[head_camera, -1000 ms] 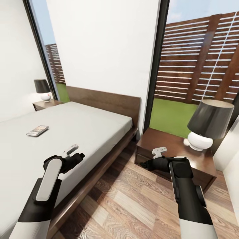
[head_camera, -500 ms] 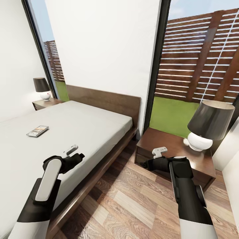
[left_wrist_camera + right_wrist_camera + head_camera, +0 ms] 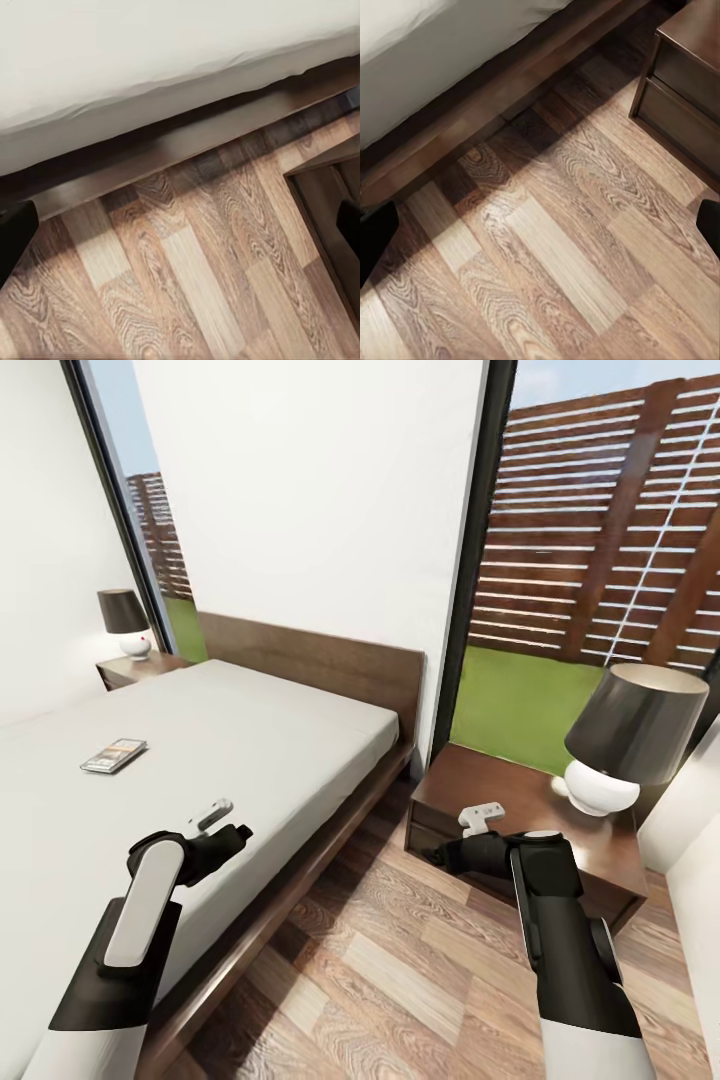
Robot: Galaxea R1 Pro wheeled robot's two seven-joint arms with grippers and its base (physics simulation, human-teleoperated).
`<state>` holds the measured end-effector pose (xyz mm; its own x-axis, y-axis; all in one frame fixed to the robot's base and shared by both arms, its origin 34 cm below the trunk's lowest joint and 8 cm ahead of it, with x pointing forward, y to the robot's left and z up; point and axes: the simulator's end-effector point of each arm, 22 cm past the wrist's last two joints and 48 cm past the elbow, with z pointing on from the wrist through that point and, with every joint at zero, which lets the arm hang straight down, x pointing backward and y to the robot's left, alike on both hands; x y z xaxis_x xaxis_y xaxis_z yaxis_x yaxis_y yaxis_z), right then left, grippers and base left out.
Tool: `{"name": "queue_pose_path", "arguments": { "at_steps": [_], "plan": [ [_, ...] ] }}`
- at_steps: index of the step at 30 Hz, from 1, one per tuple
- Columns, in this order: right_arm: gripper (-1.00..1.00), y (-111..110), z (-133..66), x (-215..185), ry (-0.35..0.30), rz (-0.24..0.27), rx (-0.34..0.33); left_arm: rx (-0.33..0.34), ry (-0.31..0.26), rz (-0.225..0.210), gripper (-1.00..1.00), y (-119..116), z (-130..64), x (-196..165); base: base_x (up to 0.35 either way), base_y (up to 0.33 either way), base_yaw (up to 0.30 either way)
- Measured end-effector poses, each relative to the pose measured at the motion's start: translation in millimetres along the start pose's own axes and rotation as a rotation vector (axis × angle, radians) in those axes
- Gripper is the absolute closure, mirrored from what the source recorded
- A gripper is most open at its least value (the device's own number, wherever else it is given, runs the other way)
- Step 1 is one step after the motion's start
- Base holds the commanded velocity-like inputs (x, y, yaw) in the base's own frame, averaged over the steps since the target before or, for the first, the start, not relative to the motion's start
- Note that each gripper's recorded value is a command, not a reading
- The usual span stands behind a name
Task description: In the bedroom, move the book from the bed onto either nightstand, and place the two sandals side by side next to the bed.
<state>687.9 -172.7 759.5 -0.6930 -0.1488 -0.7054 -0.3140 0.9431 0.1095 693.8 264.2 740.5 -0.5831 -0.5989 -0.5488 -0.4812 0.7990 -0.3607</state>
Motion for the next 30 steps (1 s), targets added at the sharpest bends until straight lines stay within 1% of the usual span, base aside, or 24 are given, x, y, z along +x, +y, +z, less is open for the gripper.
{"name": "queue_pose_path", "arguments": {
  "at_steps": [12,20,21,30],
  "plan": [
    [-1.0,-0.7,-7.0,-11.7,0.017,0.008,-0.002,-0.018,0.01,-0.002,-1.0,-1.4,-7.0,-11.9,0.0,0.0,0.0],
    [-1.0,-0.5,-11.6,-19.2,0.029,0.012,-0.003,-0.038,0.011,-0.032,-1.0,6.0,-11.7,-25.2,0.0,0.0,0.0],
    [-1.0,-0.5,-12.1,-20.0,0.03,0.012,-0.003,-0.042,0.01,-0.047,-1.0,10.0,-12.2,-28.8,0.0,0.0,0.0],
    [-1.0,-0.2,-17.3,-27.8,0.043,0.017,-0.005,-0.058,0.022,-0.071,-1.0,14.8,-16.2,-38.0,0.0,0.0,0.0]
  ]
}}
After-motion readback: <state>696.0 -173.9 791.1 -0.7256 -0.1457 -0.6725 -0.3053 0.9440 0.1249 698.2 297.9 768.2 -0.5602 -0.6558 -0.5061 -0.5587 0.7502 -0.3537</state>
